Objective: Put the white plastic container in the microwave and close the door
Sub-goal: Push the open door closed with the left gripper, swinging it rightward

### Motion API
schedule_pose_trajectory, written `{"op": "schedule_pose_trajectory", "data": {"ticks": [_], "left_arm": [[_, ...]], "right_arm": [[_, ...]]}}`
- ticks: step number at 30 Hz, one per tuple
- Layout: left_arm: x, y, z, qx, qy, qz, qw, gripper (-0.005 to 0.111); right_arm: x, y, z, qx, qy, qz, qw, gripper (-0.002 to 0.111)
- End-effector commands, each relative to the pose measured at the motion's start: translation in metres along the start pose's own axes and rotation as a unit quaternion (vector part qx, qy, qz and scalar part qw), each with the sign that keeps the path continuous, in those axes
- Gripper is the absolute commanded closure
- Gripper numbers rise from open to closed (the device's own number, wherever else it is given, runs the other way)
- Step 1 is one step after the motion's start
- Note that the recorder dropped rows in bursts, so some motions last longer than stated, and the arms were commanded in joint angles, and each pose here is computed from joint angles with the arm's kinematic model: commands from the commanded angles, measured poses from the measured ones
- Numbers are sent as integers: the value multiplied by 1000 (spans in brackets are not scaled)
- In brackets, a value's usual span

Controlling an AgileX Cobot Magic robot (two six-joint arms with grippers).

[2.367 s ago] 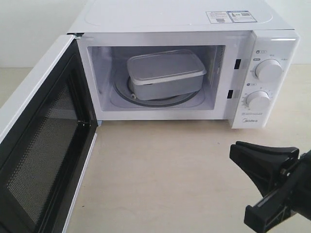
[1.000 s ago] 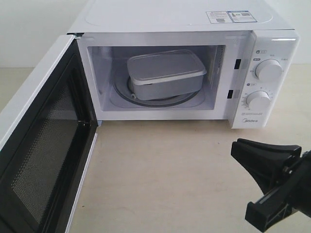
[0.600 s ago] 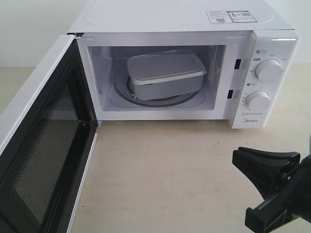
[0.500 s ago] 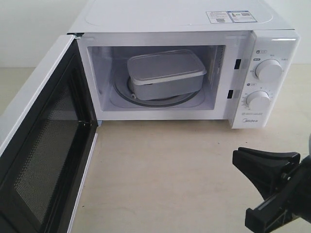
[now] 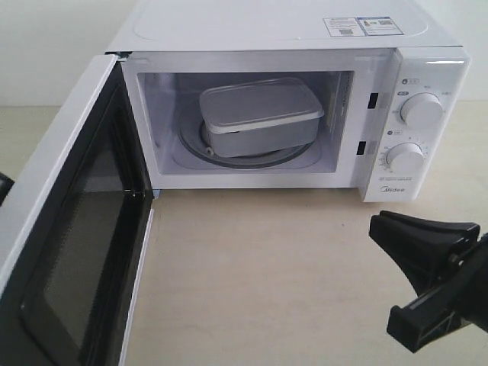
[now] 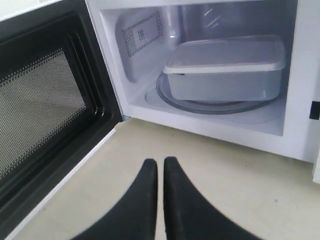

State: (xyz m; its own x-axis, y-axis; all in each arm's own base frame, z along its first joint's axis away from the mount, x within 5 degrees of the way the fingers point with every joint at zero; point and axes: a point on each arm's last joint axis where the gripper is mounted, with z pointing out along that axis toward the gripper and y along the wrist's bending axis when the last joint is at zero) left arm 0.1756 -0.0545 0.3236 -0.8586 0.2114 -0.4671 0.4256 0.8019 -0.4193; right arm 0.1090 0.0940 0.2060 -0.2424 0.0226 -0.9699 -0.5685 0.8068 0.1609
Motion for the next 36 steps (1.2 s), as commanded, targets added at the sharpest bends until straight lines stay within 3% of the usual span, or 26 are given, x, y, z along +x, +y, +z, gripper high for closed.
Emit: {"op": "schedule_pose_trajectory", "data": {"ticks": [1, 11, 18, 26, 31, 36], "left_arm": [[-12, -6, 6, 71, -25, 11, 997, 102], [-35, 5, 29, 130, -62, 18, 989, 102], [-57, 12, 51, 166, -122, 32, 978, 102], [-63, 11, 93, 175, -86, 27, 980, 102], [-59, 2, 87, 202, -78, 52, 975, 102], [-46, -27, 40, 196, -122, 142, 963, 102]], "right_arm": [[-10, -2, -2, 7, -60, -1, 998, 108], [-47, 6, -33, -44, -196, -7, 980, 108], [-81, 24, -40, -93, -97, -29, 991, 108], [-102, 28, -44, -98, -95, -31, 990, 108], [-94, 28, -42, -97, -48, -30, 994, 108], [-82, 32, 4, -80, 20, -39, 996, 108]]}}
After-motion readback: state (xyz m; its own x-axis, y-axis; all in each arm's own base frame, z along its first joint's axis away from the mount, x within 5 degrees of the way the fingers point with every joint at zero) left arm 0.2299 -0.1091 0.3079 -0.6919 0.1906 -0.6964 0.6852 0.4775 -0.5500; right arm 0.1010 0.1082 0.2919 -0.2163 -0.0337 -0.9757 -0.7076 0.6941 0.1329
